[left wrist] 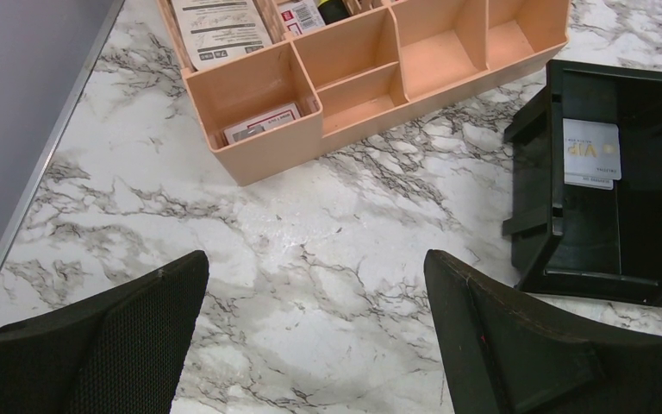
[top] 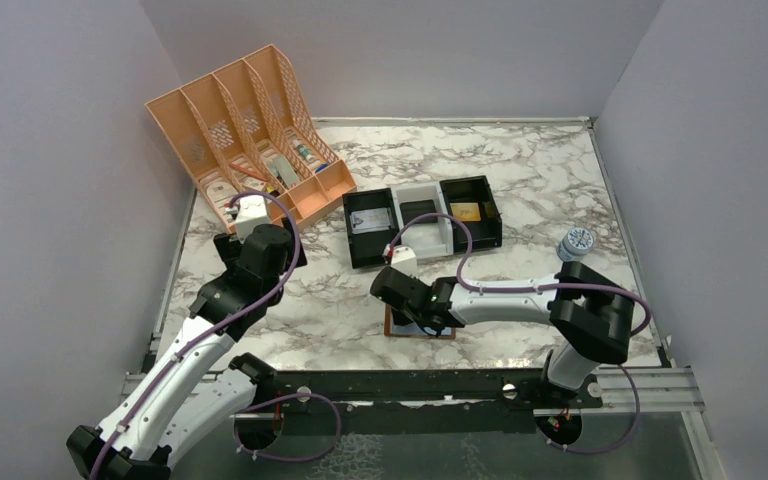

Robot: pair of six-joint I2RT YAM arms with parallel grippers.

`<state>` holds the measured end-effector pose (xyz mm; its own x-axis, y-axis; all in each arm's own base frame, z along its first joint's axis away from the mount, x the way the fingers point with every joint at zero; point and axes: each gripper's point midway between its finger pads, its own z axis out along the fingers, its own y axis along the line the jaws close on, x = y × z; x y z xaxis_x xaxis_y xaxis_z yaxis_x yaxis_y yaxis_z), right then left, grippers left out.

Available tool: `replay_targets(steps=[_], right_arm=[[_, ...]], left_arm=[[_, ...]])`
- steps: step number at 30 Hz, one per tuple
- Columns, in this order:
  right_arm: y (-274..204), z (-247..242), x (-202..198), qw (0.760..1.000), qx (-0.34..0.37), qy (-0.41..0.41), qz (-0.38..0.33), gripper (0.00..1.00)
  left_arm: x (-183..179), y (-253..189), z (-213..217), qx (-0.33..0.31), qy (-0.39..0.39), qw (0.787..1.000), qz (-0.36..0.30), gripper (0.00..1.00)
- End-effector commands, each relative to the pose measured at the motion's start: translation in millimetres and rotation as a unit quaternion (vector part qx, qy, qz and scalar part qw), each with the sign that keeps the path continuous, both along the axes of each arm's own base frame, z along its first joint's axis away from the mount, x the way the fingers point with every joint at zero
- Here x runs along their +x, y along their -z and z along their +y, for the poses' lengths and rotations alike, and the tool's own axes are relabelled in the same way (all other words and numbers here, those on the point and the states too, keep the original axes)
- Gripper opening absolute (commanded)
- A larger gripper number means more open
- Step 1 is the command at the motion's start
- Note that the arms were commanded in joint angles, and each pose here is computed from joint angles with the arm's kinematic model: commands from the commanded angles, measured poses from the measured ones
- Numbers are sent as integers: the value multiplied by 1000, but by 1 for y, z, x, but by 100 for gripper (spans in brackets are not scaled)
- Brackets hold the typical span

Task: Take the credit cards out of the card holder

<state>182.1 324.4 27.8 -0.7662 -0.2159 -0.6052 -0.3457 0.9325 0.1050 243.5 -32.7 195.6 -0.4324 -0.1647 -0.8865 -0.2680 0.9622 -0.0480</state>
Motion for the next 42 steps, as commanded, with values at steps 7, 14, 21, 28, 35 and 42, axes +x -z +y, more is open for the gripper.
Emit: replay_targets(steps=[7,14,21,28,35,42], right_arm=[[-8,7,-10,999,21,-43,4,1],[-40,15,-9,996,72,-55,-17,1],[-70,17,-13,981,168,-92,7,1],[-59,-3,-7,971,215,-91,45,1],[-29,-21,-2,977,186,-80,61,1],[-35,-32,17,979,173,-101,30,3]], left_arm=[[-2,8,-2,5,11,1000,17,99],[-1,8,-2,6,12,1000,18,99],[-1,9,-3,6,14,1000,21,99],[-1,10,-4,5,17,1000,23,99],[0,12,-6,6,20,999,27,99],[0,14,-6,8,21,999,32,99]])
